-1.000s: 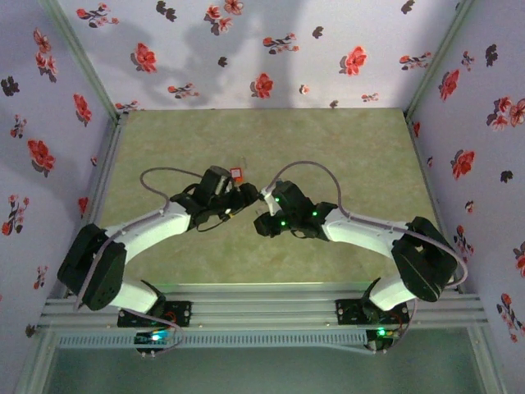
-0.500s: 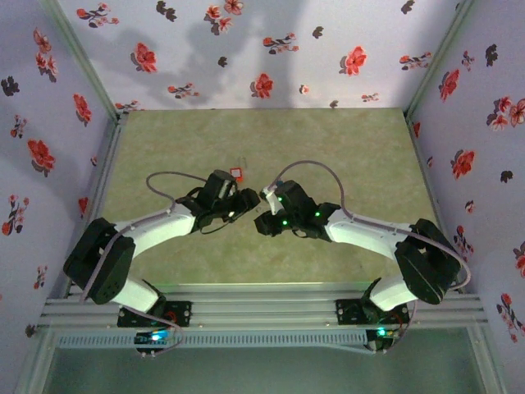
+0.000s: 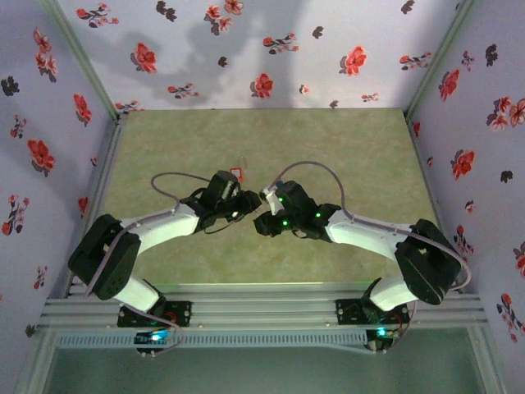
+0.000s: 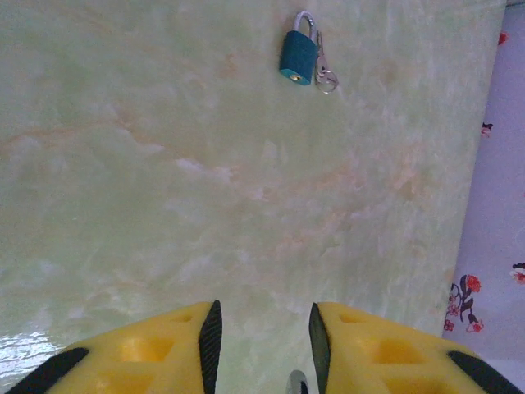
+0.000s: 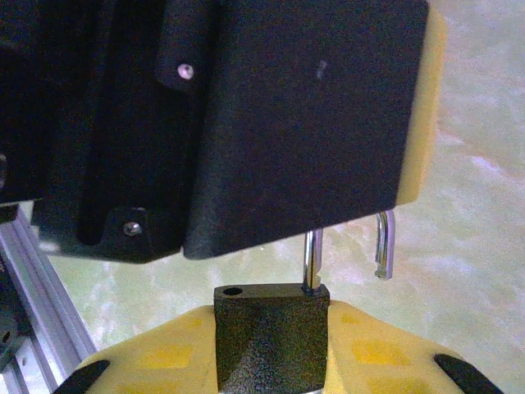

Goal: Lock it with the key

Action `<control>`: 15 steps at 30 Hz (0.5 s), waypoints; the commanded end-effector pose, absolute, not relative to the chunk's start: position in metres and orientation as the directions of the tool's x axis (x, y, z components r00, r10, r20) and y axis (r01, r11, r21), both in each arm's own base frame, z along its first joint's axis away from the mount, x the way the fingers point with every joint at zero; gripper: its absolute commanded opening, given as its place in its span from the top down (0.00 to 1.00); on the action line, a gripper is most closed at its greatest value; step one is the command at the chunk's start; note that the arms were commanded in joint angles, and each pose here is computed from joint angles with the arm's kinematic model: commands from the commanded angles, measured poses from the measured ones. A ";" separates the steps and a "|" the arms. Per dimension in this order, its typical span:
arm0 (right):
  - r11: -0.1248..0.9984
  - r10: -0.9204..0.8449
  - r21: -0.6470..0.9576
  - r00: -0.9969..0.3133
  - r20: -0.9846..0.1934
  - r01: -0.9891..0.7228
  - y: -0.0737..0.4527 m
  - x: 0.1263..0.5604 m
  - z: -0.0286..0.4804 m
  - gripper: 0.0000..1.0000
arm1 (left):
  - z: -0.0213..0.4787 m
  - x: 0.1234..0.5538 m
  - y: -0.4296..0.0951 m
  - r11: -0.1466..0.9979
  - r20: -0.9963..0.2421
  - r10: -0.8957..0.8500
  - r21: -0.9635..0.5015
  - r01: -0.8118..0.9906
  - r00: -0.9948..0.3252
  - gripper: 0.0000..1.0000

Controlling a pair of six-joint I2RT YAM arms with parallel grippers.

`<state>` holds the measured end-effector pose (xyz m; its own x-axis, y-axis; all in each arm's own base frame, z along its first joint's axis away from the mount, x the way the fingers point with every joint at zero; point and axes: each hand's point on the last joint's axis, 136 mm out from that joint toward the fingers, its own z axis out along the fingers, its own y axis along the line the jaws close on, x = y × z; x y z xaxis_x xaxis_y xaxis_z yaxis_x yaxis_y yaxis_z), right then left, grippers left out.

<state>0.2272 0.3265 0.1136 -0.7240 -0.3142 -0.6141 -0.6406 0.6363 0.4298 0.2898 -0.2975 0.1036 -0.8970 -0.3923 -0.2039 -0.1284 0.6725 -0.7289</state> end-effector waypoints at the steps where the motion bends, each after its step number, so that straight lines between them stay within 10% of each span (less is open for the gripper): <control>1: 0.612 -0.277 0.447 -0.707 -0.651 -0.652 0.329 0.230 0.130 0.80 | 0.102 0.288 -0.304 0.659 -0.193 -0.387 -0.742 -0.124 -0.902 0.66; 15: 0.612 -0.276 0.453 -0.711 -0.647 -0.649 0.329 0.231 0.127 0.82 | 0.099 0.285 -0.311 0.642 -0.178 -0.374 -0.758 -0.116 -0.910 0.80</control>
<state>0.2295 0.3281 0.1167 -0.7206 -0.3030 -0.6237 -0.6427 0.6293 0.4369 0.2894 -0.3064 0.1038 -0.9016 -0.3888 -0.1897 -0.1213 0.6481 -0.7518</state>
